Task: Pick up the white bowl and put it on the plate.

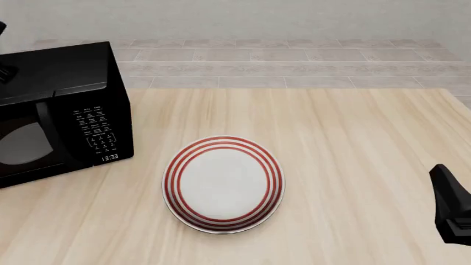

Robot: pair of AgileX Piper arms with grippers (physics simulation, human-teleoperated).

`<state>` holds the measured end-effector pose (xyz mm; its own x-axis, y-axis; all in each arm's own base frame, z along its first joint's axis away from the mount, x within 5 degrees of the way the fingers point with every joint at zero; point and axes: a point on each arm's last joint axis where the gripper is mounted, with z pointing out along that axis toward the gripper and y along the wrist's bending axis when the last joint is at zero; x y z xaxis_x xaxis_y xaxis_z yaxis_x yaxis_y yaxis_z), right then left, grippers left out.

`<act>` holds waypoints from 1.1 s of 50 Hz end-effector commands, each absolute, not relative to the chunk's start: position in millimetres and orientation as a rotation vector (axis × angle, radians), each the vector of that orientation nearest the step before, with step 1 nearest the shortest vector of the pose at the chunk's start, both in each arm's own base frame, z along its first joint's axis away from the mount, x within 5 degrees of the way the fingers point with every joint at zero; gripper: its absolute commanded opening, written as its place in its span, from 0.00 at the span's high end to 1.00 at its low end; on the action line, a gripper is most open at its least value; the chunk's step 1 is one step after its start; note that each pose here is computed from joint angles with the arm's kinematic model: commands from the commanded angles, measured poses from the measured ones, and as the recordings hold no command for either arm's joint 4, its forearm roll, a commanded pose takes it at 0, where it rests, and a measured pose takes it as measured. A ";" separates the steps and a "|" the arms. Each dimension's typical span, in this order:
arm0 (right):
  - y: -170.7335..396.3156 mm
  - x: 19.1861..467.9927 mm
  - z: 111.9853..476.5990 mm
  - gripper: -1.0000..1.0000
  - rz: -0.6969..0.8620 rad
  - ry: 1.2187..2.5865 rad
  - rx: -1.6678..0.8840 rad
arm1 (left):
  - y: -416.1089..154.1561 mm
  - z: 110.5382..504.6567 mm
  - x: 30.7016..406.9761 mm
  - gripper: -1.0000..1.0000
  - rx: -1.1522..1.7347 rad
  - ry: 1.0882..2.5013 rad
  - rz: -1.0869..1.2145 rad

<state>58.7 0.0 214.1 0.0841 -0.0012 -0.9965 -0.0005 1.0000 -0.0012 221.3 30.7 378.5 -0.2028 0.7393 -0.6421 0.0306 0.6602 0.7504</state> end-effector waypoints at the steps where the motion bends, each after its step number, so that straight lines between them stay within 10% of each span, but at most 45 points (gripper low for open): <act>1: 0.1 58.7 214.1 0.00 0.000 1.487 -0.002 | 14.6 403.6 192.3 1.00 0.690 1.576 0.733; 55: 0.0 58.7 214.1 0.00 0.000 1.487 -0.001 | -43.4 409.8 137.5 1.00 0.881 1.448 0.362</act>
<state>58.7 0.0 214.1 0.0841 -0.0012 -0.9965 -0.0005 1.0000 -0.0012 143.9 -36.1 414.0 0.1007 0.6982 -0.7088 0.2464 0.6727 0.6976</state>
